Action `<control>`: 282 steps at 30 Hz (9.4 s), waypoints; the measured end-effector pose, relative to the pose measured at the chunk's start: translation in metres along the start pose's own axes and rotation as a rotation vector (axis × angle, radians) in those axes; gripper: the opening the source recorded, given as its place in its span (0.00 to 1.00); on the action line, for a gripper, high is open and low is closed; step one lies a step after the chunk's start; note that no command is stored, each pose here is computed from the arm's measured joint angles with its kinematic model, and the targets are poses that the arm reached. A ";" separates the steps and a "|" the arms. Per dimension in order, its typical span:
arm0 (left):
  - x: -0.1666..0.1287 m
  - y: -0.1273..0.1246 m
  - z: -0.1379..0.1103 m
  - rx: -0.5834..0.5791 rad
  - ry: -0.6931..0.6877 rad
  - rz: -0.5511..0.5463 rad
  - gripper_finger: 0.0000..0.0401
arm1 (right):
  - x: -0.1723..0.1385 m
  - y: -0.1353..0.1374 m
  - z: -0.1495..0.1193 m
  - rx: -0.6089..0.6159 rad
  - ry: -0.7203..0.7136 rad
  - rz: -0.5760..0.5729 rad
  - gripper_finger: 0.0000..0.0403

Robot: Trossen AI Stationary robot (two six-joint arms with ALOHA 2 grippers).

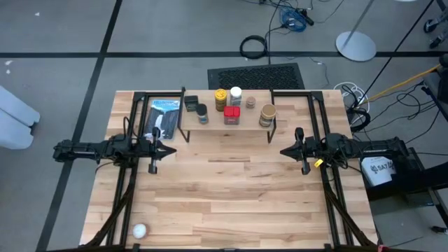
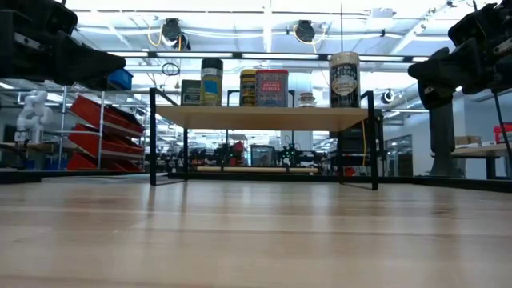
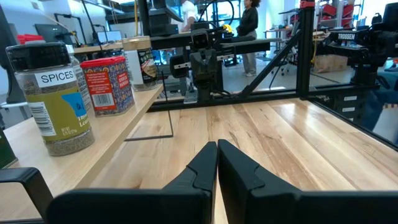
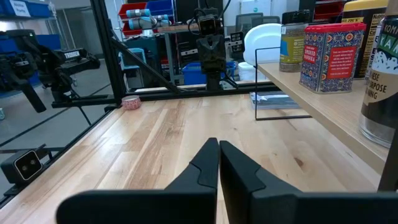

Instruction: Shelf spices

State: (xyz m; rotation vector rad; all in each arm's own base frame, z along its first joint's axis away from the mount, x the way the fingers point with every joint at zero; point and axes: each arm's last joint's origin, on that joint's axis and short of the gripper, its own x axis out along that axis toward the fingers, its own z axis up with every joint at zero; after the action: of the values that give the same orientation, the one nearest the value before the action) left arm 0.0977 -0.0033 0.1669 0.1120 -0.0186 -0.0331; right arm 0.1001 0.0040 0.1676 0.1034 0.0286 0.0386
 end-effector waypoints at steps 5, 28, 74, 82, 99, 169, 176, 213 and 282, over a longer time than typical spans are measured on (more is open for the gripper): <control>0.000 0.000 0.000 0.000 0.000 0.000 0.06 | 0.000 0.000 0.000 0.000 0.000 0.000 0.00; 0.000 0.000 0.000 0.000 -0.001 0.000 0.06 | 0.000 0.000 0.000 0.000 0.000 0.000 0.00; 0.000 0.000 0.000 0.000 0.000 0.000 0.06 | 0.000 0.000 0.000 0.000 0.000 0.000 0.00; 0.000 0.000 0.000 0.000 0.000 0.000 0.06 | 0.000 0.000 0.000 -0.001 0.000 0.000 0.00; 0.000 0.000 0.000 0.000 -0.001 0.000 0.06 | 0.000 0.000 0.000 -0.018 0.000 0.000 0.00; 0.000 0.000 0.003 -0.002 -0.029 0.005 0.06 | 0.018 0.026 0.289 -0.033 -0.053 -0.129 0.00; 0.000 0.001 0.004 -0.002 -0.045 0.007 0.06 | 0.034 0.026 0.285 -0.037 -0.014 -0.131 0.00; -0.041 0.023 0.196 -0.068 -0.157 0.044 0.06 | 0.039 0.026 0.282 -0.058 0.012 -0.133 0.00; 0.057 0.031 0.254 0.016 0.259 0.049 0.03 | 0.044 0.002 0.261 -0.006 0.376 -0.392 0.25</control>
State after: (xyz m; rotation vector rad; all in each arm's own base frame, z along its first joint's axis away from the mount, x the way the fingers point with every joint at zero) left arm 0.1509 -0.0030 0.4238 0.1310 0.2370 0.0308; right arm 0.1514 -0.0189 0.4261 0.0824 0.4237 -0.3342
